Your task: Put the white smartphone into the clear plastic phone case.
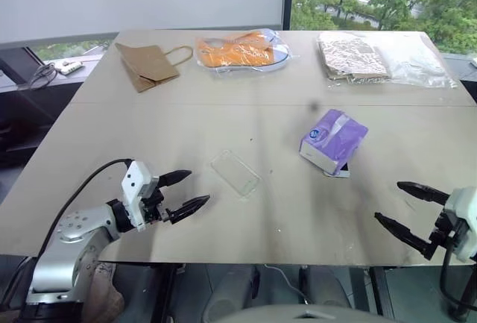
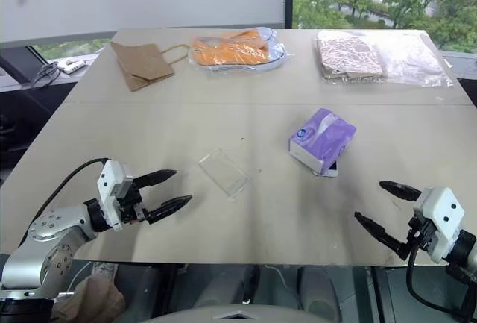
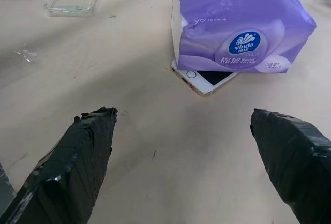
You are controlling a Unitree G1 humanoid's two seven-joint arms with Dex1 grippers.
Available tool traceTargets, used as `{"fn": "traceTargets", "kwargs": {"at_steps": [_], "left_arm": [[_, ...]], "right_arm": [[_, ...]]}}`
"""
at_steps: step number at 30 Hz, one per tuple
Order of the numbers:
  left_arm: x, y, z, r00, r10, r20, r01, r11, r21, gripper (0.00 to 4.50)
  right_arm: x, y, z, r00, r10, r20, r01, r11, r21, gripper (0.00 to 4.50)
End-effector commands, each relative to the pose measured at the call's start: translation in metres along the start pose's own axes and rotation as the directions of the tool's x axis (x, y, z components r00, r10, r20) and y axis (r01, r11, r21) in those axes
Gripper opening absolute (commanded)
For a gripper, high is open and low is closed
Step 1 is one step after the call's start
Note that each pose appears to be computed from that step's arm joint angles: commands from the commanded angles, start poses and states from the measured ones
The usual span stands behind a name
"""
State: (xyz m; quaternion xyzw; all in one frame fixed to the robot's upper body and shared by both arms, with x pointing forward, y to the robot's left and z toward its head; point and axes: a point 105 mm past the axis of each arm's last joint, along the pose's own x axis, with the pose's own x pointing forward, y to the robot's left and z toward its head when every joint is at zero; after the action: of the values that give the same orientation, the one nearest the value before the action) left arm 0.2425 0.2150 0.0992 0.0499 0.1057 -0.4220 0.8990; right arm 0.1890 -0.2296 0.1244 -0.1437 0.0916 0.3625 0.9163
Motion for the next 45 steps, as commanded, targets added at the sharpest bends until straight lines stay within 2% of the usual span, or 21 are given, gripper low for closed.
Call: {"fn": "traceTargets", "kwargs": {"at_steps": [1,6,9,12,16,23,24,25,27,28,30,32,33,37,41,45], "left_arm": [[0.004,0.001,0.014,0.999,-0.023,0.026,0.022,0.999,0.044,4.48],[0.015,0.002,0.027,0.994,-0.110,0.012,0.108,0.986,0.125,4.48],[0.028,0.003,0.031,0.986,-0.155,-0.069,0.166,0.960,0.225,4.48],[0.035,0.001,0.026,0.953,-0.230,-0.198,0.287,0.897,0.337,4.48],[0.050,0.004,0.029,0.886,-0.376,-0.270,0.457,0.803,0.382,4.48],[0.075,0.016,0.024,0.791,-0.485,-0.373,0.608,0.696,0.382,4.48],[0.077,0.016,0.019,0.770,-0.501,-0.395,0.632,0.680,0.371,3.95],[0.079,0.017,0.013,0.751,-0.508,-0.422,0.653,0.666,0.360,3.66],[0.080,0.019,0.003,0.716,-0.515,-0.471,0.689,0.630,0.359,2.61],[0.080,0.020,-0.001,0.704,-0.518,-0.487,0.701,0.615,0.360,2.35],[0.083,0.022,-0.003,0.692,-0.526,-0.495,0.712,0.610,0.348,1.27],[0.085,0.021,-0.002,0.689,-0.533,-0.491,0.715,0.611,0.339,0.69],[0.086,0.018,0.000,0.690,-0.548,-0.474,0.714,0.624,0.319,0.15],[0.087,0.000,0.012,0.675,-0.601,-0.427,0.719,0.666,0.199,0.06],[0.094,-0.030,0.028,0.664,-0.647,-0.375,0.736,0.654,0.177,0.06],[0.105,-0.054,0.034,0.659,-0.661,-0.359,0.746,0.634,0.204,0.06]], "right_arm": [[0.000,0.000,0.011,0.999,-0.004,0.042,0.006,0.999,-0.038,4.50],[0.015,0.009,0.034,0.988,0.032,0.149,-0.021,0.997,-0.075,4.50],[0.022,0.027,0.049,0.970,0.148,0.191,-0.135,0.988,-0.081,4.50],[0.024,0.044,0.055,0.948,0.260,0.181,-0.248,0.965,-0.086,4.50],[0.025,0.059,0.060,0.913,0.381,0.144,-0.363,0.922,-0.136,4.50],[0.024,0.072,0.065,0.869,0.479,0.127,-0.452,0.871,-0.195,4.50],[0.025,0.073,0.066,0.869,0.478,0.130,-0.450,0.871,-0.196,4.50],[0.025,0.073,0.066,0.871,0.473,0.135,-0.445,0.874,-0.196,4.50],[0.027,0.075,0.067,0.875,0.463,0.143,-0.434,0.880,-0.196,4.50],[0.027,0.075,0.067,0.877,0.458,0.147,-0.428,0.883,-0.194,4.50],[0.027,0.076,0.066,0.884,0.443,0.150,-0.415,0.891,-0.185,4.50],[0.027,0.078,0.064,0.890,0.432,0.147,-0.406,0.896,-0.178,4.50],[0.027,0.078,0.062,0.895,0.423,0.146,-0.397,0.901,-0.174,4.50],[0.028,0.075,0.059,0.918,0.370,0.145,-0.348,0.925,-0.154,4.50],[0.032,0.065,0.052,0.957,0.277,0.088,-0.268,0.958,-0.098,4.50],[0.038,0.057,0.052,0.976,0.192,0.100,-0.188,0.981,-0.047,4.50]]}}
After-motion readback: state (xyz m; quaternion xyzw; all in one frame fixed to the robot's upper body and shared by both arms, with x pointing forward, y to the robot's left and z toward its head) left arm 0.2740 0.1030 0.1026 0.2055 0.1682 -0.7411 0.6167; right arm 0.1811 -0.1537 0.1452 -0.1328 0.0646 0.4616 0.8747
